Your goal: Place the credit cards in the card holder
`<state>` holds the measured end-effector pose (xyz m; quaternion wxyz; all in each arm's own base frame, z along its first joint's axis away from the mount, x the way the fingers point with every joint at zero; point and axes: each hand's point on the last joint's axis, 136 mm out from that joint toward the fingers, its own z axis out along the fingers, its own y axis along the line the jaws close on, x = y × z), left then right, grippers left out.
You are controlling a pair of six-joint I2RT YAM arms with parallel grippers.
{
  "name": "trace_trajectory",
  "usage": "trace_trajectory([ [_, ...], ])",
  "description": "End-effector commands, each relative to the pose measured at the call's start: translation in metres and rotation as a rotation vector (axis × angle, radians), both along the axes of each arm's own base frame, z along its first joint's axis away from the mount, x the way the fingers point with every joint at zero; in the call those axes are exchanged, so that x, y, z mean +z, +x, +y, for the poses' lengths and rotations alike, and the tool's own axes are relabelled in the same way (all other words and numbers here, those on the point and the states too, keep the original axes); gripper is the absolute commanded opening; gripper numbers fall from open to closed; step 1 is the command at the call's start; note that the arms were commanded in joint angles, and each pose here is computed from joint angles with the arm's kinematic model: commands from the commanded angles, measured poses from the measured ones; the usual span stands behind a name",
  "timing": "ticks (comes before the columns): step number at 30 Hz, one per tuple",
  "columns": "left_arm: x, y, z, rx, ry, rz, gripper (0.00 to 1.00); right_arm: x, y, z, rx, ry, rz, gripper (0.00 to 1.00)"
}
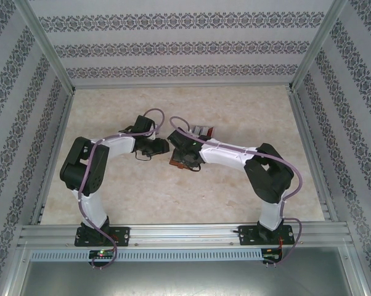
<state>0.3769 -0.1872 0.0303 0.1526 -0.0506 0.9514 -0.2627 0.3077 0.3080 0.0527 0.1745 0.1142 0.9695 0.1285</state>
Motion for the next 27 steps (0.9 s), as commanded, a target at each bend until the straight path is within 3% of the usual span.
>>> trace_trajectory([
  [1,0.007,0.002,0.015,0.060,-0.017,-0.003,0.49,-0.011,0.000,-0.006,0.110,-0.130,-0.033,0.34],
  [3,0.008,0.000,0.019,0.070,-0.021,-0.008,0.49,-0.014,-0.002,0.004,0.196,-0.117,-0.029,0.23],
  [10,0.031,-0.012,0.022,0.049,-0.032,-0.053,0.50,0.017,-0.037,0.026,0.609,-0.016,-0.141,0.01],
  [14,0.048,-0.024,0.018,-0.002,-0.051,-0.112,0.54,0.032,-0.077,0.019,0.932,0.044,-0.193,0.03],
  [16,0.054,-0.035,0.007,-0.066,-0.054,-0.136,0.56,0.024,-0.090,-0.002,1.017,-0.023,-0.194,0.04],
  [19,0.058,-0.054,-0.024,-0.210,-0.037,-0.189,0.60,0.014,-0.078,-0.046,0.934,-0.149,-0.185,0.09],
  [24,0.050,-0.082,-0.065,-0.396,-0.035,-0.250,0.63,0.012,-0.046,-0.133,0.506,-0.269,-0.129,0.07],
  [27,0.050,-0.092,-0.086,-0.460,-0.062,-0.309,0.63,0.015,-0.045,-0.180,0.280,-0.306,-0.124,0.18],
])
